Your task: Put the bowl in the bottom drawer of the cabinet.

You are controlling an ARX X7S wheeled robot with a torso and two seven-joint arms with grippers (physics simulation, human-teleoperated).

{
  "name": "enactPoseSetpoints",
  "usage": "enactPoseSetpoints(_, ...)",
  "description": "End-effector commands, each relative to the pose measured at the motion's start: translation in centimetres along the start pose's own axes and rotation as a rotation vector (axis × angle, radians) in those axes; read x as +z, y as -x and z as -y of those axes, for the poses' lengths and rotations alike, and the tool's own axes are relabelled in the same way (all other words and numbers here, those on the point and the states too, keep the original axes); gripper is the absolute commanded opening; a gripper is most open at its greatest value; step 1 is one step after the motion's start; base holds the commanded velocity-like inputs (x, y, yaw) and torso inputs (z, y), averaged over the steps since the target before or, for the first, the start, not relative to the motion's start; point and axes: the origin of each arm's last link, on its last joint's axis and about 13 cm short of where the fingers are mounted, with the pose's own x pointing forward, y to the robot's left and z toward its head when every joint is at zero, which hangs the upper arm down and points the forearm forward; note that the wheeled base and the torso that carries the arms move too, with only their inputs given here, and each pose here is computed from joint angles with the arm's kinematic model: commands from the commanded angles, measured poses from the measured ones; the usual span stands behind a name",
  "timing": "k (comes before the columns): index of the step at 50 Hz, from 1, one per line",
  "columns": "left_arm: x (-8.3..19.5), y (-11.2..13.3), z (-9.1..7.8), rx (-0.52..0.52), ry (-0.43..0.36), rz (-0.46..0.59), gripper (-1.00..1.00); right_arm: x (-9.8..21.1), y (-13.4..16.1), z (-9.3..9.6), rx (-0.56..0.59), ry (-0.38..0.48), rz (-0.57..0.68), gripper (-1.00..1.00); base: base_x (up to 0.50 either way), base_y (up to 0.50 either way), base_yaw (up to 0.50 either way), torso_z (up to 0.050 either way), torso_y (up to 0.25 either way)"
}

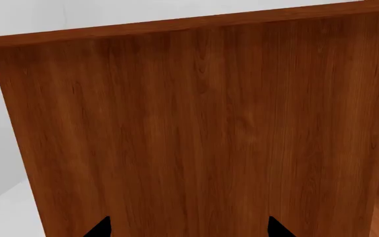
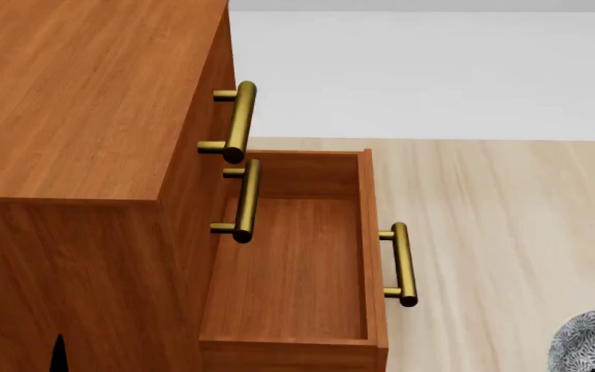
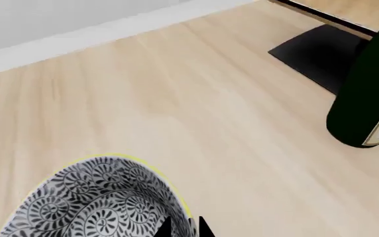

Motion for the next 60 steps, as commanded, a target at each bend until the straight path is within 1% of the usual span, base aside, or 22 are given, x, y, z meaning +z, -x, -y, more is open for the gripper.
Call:
enactPoseSetpoints(1, -0.1, 0.0, 0.0, -0.002, 0.006, -0.001, 1.00, 2.5, 1.6, -1.4, -0.006, -0.122, 0.219, -1.00, 0.00, 0.00, 0.00, 0.000, 0.000)
enactPoseSetpoints(5, 0.0, 0.1, -0.1, 0.002, 0.004, -0.001, 1.00, 3.6, 2.0, -2.1, 0.009, -0.157, 0.304, -1.00, 0.00, 0.00, 0.00, 0.000, 0.000)
enactPoseSetpoints(12, 0.0, 0.1, -0.1, 0.003, 0.004, 0.000, 1.00, 5.3, 2.8, -3.3, 0.038, -0.166, 0.352, -1.00, 0.00, 0.00, 0.00, 0.000, 0.000)
enactPoseSetpoints(16, 0.0, 0.2, 0.0, 0.001, 0.004, 0.000, 1.00, 6.4, 3.5, -4.1, 0.081, -0.168, 0.373, -1.00, 0.00, 0.00, 0.00, 0.000, 0.000)
enactPoseSetpoints(17, 0.0, 0.2, 0.0, 0.000, 0.004, 0.001, 1.00, 6.8, 3.7, -4.4, 0.109, -0.158, 0.380, -1.00, 0.00, 0.00, 0.00, 0.000, 0.000)
enactPoseSetpoints(23, 0.2, 0.5, 0.0, -0.011, 0.000, 0.005, 1.00, 8.3, 4.8, -6.0, 0.141, -0.136, 0.394, -1.00, 0.00, 0.00, 0.00, 0.000, 0.000)
enactPoseSetpoints(24, 0.2, 0.6, -0.1, -0.011, -0.001, 0.006, 1.00, 8.4, 4.9, -6.1, 0.142, -0.123, 0.403, -1.00, 0.00, 0.00, 0.00, 0.000, 0.000)
enactPoseSetpoints(25, 0.2, 0.6, -0.1, -0.013, -0.001, 0.005, 1.00, 8.7, 5.1, -6.4, 0.139, -0.081, 0.408, -1.00, 0.00, 0.00, 0.00, 0.000, 0.000)
enactPoseSetpoints(30, 0.3, 0.7, -0.2, -0.009, 0.001, 0.007, 1.00, 9.7, 5.8, -7.4, 0.168, -0.109, 0.400, -1.00, 0.00, 0.00, 0.00, 0.000, 0.000)
enactPoseSetpoints(33, 0.3, 0.7, -0.2, -0.009, 0.004, 0.006, 1.00, 10.0, 5.9, -8.1, 0.167, -0.073, 0.376, -1.00, 0.00, 0.00, 0.00, 0.000, 0.000)
enactPoseSetpoints(35, 0.3, 0.7, -0.2, -0.008, 0.006, 0.008, 1.00, 10.3, 6.0, -8.6, 0.185, -0.079, 0.382, -1.00, 0.00, 0.00, 0.00, 0.000, 0.000)
enactPoseSetpoints(36, 0.3, 0.8, -0.2, -0.008, 0.006, 0.009, 1.00, 10.4, 6.1, -9.0, 0.191, -0.043, 0.358, -1.00, 0.00, 0.00, 0.00, 0.000, 0.000)
enactPoseSetpoints(37, 0.3, 0.8, -0.2, -0.008, 0.007, 0.008, 1.00, 10.7, 6.3, -9.4, 0.200, -0.057, 0.374, -1.00, 0.00, 0.00, 0.00, 0.000, 0.000)
enactPoseSetpoints(45, 0.4, 0.9, -0.3, -0.004, 0.013, 0.009, 1.00, 11.2, 6.7, -11.8, 0.287, -0.021, 0.352, -1.00, 0.00, 0.00, 0.00, 0.000, 0.000)
enactPoseSetpoints(47, 0.4, 0.9, -0.3, -0.002, 0.012, 0.010, 1.00, 11.3, 6.7, -12.2, 0.277, -0.008, 0.314, -1.00, 0.00, 0.00, 0.00, 0.000, 0.000)
enactPoseSetpoints(48, 0.3, 0.9, -0.4, 0.000, 0.013, 0.010, 1.00, 11.4, 6.6, -12.5, 0.241, 0.002, 0.288, -1.00, 0.00, 0.00, 0.00, 0.000, 0.000)
enactPoseSetpoints(49, 0.3, 1.0, -0.4, 0.000, 0.014, 0.010, 1.00, 11.4, 6.6, -12.6, 0.242, -0.012, 0.300, -1.00, 0.00, 0.00, 0.00, 0.000, 0.000)
enactPoseSetpoints(50, 0.3, 1.0, -0.4, 0.000, 0.015, 0.010, 1.00, 11.5, 6.5, -12.9, 0.215, 0.029, 0.269, -1.00, 0.00, 0.00, 0.00, 0.000, 0.000)
enactPoseSetpoints(51, 0.4, 1.0, -0.4, 0.001, 0.017, 0.012, 1.00, 11.6, 6.6, -13.2, 0.259, 0.015, 0.288, -1.00, 0.00, 0.00, 0.00, 0.000, 0.000)
enactPoseSetpoints(52, 0.4, 1.0, -0.4, 0.000, 0.017, 0.012, 1.00, 11.6, 6.6, -13.4, 0.243, 0.038, 0.267, -1.00, 0.00, 0.00, 0.00, 0.000, 0.000)
enactPoseSetpoints(53, 0.4, 1.0, -0.4, -0.001, 0.019, 0.012, 1.00, 11.7, 6.7, -13.6, 0.280, 0.033, 0.279, -1.00, 0.00, 0.00, 0.00, 0.000, 0.000)
enactPoseSetpoints(60, 0.4, 1.1, -0.5, 0.001, 0.022, 0.014, 1.00, 11.9, 7.0, -14.9, 0.327, 0.059, 0.244, -1.00, 0.00, 0.00, 0.00, 0.000, 0.000)
